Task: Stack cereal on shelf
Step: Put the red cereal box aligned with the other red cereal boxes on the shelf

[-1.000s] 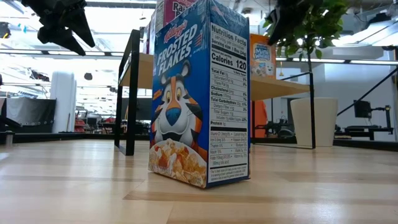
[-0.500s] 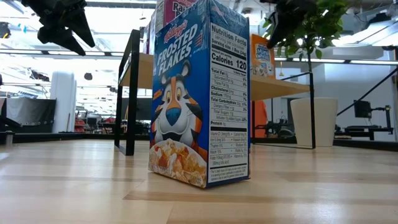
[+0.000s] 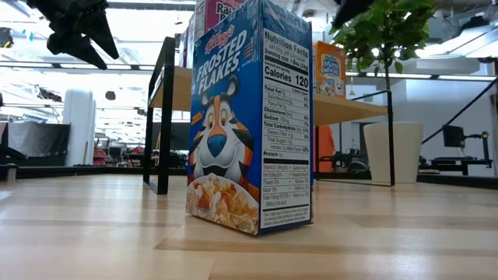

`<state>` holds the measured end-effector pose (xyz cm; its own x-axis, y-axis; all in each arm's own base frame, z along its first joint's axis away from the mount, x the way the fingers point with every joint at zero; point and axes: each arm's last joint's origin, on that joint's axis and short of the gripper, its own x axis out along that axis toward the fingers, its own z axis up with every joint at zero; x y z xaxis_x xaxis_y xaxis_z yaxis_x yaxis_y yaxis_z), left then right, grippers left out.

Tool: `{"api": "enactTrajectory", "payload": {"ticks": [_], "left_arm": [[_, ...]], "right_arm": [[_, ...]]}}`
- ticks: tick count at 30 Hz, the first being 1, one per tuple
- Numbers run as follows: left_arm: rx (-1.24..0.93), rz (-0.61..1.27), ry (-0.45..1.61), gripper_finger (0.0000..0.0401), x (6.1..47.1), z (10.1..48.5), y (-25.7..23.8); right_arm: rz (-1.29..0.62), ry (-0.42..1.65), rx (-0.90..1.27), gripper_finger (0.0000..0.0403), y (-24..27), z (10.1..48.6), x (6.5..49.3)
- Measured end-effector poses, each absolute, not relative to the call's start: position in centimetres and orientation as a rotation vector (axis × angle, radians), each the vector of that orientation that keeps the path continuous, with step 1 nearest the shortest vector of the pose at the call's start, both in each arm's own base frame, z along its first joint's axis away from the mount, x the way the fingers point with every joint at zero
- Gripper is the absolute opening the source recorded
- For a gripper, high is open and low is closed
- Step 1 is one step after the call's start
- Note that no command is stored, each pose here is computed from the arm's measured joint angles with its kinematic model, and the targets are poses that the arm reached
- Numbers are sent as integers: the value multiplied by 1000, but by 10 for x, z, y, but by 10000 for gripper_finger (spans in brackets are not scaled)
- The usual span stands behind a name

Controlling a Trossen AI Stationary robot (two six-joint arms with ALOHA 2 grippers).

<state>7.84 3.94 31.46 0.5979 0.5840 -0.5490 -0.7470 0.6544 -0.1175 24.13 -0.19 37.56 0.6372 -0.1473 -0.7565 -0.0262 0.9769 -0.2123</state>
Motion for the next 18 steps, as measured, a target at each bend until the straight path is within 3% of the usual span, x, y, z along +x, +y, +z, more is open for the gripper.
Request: {"api": "enactTrajectory", "payload": {"ticks": [4, 10, 18], "left_arm": [[-355, 791, 500, 268, 78, 315, 39], [-327, 783, 515, 268, 78, 314, 39], [-291, 772, 527, 268, 78, 315, 39]], "right_arm": [[-43, 953, -42, 56, 26, 370, 233], [-191, 1226, 268, 84, 73, 339, 203], [-242, 1411, 562, 178, 141, 306, 164]]}}
